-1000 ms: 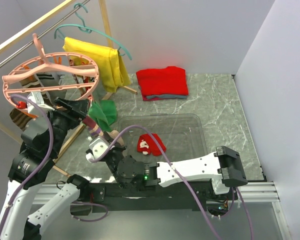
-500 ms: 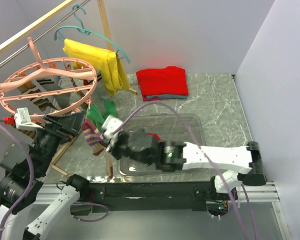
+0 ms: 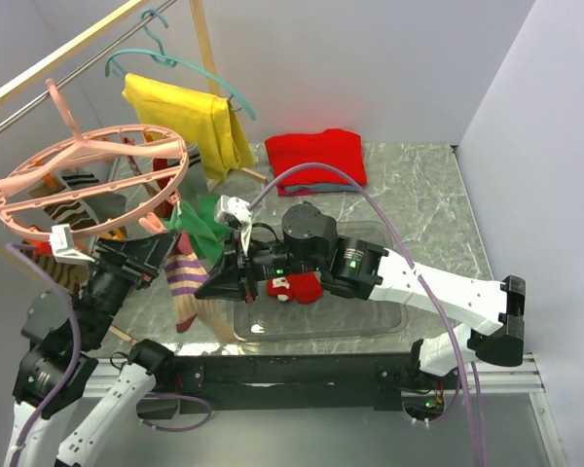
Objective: Remove the socks clipped to the hanger
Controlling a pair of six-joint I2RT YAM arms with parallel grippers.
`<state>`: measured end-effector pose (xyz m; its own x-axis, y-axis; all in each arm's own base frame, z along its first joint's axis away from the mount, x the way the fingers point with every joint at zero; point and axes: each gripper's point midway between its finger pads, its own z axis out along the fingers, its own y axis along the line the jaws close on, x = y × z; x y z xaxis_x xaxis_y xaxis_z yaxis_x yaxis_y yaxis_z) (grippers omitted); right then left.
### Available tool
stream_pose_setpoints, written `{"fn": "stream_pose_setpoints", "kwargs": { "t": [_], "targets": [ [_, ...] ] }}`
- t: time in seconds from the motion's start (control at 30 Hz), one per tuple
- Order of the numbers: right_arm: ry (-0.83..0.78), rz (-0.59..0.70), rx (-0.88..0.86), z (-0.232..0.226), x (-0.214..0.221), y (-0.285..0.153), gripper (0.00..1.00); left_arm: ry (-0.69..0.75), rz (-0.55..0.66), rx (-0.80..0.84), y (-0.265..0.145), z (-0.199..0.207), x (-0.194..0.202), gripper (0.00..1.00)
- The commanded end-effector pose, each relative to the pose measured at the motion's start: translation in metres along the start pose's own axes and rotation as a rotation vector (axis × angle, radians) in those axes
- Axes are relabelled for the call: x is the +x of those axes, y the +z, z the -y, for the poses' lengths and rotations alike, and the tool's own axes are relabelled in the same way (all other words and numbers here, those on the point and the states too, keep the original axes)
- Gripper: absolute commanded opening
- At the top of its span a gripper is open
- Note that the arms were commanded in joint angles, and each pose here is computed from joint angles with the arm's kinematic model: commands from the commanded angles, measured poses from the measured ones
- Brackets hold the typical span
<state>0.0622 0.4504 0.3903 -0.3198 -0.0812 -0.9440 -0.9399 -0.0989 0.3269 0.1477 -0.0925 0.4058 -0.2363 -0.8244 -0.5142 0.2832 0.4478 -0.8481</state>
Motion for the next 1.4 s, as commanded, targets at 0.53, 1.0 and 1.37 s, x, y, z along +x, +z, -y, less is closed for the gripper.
{"fn": "stream_pose_setpoints", "kwargs": {
  "t": [0.53, 1.0, 1.37],
  "targets": [
    [0.071, -0.011, -0.329, -0.059, -0.025, -0.007, 0.00, -0.155, 0.177, 0.197, -0.002, 0.036, -0.033, 0.85],
    [0.090, -0.005, -0.358, -0.059, -0.021, -0.011, 0.00, -0.177, 0.195, 0.203, 0.012, 0.044, -0.040, 0.55],
    [0.110, -0.011, -0.348, -0.049, -0.011, -0.011, 0.00, -0.135, 0.209, 0.141, 0.015, 0.044, -0.048, 0.22]
  ]
}}
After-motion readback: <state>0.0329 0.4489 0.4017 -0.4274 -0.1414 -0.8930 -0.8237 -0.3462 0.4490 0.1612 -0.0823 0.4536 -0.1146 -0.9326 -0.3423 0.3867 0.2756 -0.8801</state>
